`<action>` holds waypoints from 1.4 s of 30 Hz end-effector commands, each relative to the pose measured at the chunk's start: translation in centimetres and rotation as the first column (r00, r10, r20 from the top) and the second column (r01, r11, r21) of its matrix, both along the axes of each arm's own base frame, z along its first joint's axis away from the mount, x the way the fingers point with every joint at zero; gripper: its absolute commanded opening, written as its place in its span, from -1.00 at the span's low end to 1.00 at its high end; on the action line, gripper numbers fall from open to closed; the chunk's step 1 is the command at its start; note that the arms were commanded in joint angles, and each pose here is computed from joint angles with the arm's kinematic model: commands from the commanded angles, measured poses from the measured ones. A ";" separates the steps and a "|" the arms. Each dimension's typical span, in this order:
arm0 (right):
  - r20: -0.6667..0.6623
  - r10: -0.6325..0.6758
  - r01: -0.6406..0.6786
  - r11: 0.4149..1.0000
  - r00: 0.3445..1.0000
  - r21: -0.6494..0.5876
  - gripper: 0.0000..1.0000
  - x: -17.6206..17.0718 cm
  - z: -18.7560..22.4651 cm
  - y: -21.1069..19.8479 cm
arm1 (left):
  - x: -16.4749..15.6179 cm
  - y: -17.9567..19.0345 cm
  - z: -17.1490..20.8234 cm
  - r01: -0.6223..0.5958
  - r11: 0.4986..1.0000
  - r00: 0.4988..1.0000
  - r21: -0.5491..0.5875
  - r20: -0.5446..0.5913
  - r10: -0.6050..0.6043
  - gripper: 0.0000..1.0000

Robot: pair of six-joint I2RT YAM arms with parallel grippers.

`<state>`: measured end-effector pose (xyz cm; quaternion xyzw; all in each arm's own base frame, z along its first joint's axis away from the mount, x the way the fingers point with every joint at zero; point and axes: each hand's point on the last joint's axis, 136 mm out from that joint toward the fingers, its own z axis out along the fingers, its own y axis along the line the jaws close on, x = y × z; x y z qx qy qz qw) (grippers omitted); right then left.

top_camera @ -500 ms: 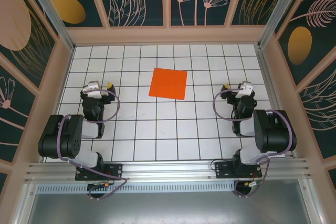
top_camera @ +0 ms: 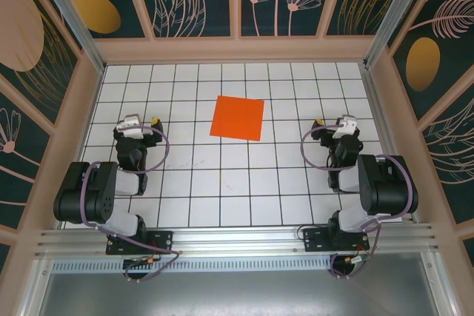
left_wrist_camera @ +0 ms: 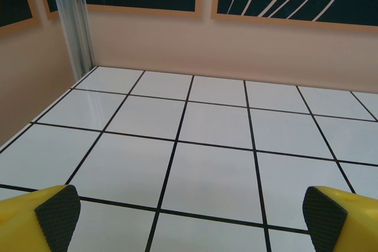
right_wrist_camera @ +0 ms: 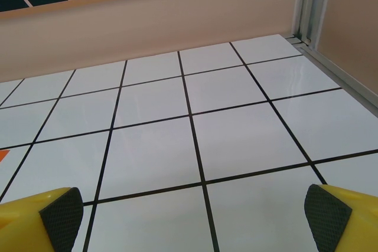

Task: Fold a paper plane with a square sheet of paper (pick it up from the middle)
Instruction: Rotate the paper at the center of the table.

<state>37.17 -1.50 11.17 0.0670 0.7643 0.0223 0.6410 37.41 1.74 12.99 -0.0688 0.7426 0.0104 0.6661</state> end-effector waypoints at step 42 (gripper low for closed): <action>-0.739 0.071 -0.155 0.987 0.670 -0.046 0.97 8.5 -8.3 25.6 | 0.9 1.3 8.6 -0.150 0.961 0.975 -0.234 -0.198 0.104 0.97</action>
